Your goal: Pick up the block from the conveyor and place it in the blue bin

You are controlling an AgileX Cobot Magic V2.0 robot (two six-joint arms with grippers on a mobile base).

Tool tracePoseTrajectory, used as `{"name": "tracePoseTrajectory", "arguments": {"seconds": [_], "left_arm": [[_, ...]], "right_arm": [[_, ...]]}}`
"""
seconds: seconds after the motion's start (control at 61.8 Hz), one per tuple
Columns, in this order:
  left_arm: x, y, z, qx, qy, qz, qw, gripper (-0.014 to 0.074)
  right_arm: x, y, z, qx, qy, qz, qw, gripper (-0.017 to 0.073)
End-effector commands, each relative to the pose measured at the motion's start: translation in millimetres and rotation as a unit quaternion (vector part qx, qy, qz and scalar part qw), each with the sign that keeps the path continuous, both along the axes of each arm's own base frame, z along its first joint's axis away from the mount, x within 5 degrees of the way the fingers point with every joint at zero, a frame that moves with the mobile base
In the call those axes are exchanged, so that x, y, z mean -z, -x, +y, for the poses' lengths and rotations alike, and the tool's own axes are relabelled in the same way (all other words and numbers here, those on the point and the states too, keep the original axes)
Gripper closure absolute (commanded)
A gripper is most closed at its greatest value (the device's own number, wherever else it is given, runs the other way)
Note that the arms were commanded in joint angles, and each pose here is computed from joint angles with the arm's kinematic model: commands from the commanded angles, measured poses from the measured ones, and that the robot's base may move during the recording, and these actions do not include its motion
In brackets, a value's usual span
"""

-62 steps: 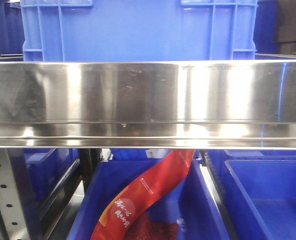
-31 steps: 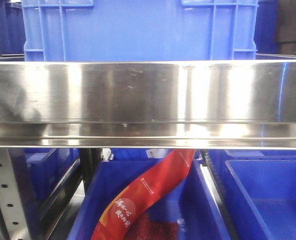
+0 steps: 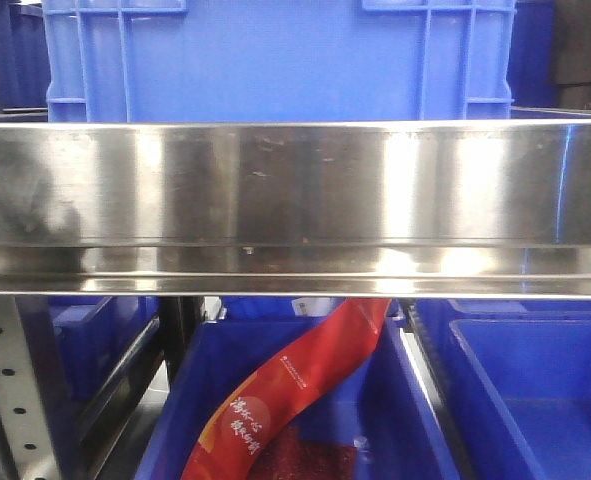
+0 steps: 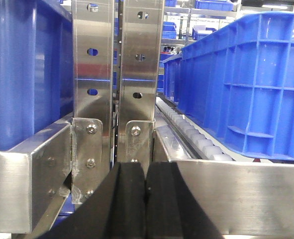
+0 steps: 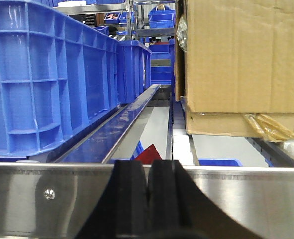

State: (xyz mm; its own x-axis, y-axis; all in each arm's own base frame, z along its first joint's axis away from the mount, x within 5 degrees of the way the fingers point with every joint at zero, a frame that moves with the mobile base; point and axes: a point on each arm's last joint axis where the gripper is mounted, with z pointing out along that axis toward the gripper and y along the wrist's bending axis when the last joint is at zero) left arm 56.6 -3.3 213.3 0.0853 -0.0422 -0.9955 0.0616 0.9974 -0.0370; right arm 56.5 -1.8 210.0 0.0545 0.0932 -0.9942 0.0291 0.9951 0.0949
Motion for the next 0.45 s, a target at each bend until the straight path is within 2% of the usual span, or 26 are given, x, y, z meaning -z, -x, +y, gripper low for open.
{"name": "tracePoseTrajectory", "arguments": {"seconds": [0.0,0.437], "left_arm": [[-2.7,0.8,0.3,-0.002,0.005,-0.015,1.0,0.0704],[-2.7,0.8,0.3,-0.002,0.005,-0.015,1.0,0.0704]], "right_arm": [[-2.3,0.4,-0.5,0.004,0.01,-0.013,1.0,0.072],[-2.3,0.4,-0.5,0.004,0.01,-0.013,1.0,0.072]]}}
